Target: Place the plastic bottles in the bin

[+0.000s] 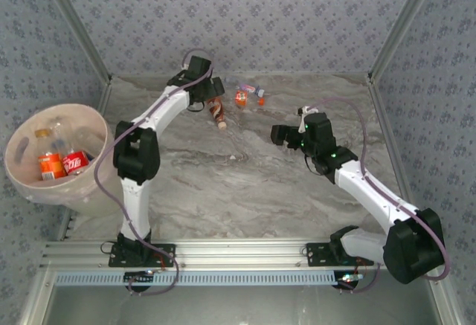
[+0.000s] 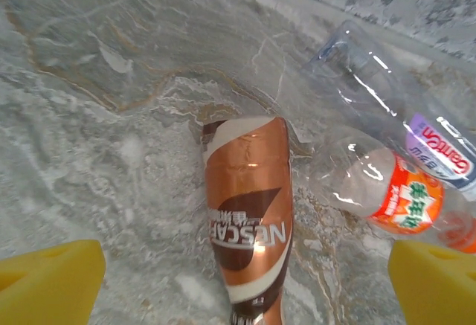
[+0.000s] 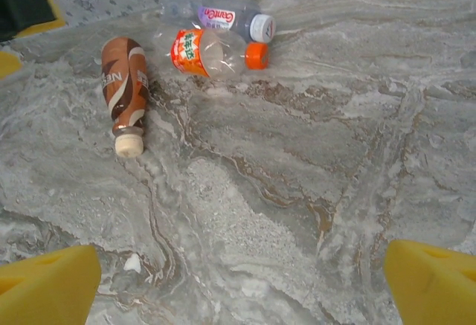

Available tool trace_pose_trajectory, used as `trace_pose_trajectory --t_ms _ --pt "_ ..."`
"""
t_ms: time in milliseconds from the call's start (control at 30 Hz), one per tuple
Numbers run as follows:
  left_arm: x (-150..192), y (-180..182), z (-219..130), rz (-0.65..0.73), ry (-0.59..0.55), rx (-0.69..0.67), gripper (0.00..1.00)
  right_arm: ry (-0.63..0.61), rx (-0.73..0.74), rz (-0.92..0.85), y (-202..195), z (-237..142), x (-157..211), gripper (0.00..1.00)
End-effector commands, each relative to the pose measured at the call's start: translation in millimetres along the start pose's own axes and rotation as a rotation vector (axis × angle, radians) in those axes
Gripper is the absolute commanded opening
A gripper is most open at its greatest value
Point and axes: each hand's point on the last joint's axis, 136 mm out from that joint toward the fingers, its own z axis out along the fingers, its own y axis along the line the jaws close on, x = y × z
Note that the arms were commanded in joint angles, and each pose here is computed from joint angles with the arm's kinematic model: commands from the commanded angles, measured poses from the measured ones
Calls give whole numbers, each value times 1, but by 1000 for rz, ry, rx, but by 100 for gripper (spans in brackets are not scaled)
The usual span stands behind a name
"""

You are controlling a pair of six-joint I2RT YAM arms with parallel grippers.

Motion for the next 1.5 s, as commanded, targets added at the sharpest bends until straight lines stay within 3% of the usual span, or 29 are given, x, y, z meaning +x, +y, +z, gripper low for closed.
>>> trace_pose_trajectory --t_ms 0,433,933,1167,1467 --pt "3 -9 9 9 33 3 97 -25 25 15 -3 -10 -11 100" --pt "8 9 72 27 76 -120 87 -24 46 17 -9 -13 -10 100" --pt "20 11 113 1 134 -88 70 -20 58 21 -14 -13 -10 100" --pt "16 11 104 9 141 -79 57 -19 59 23 -15 -15 -10 100" --pt "-16 -4 46 19 10 34 53 -34 49 25 -13 -19 -12 100"
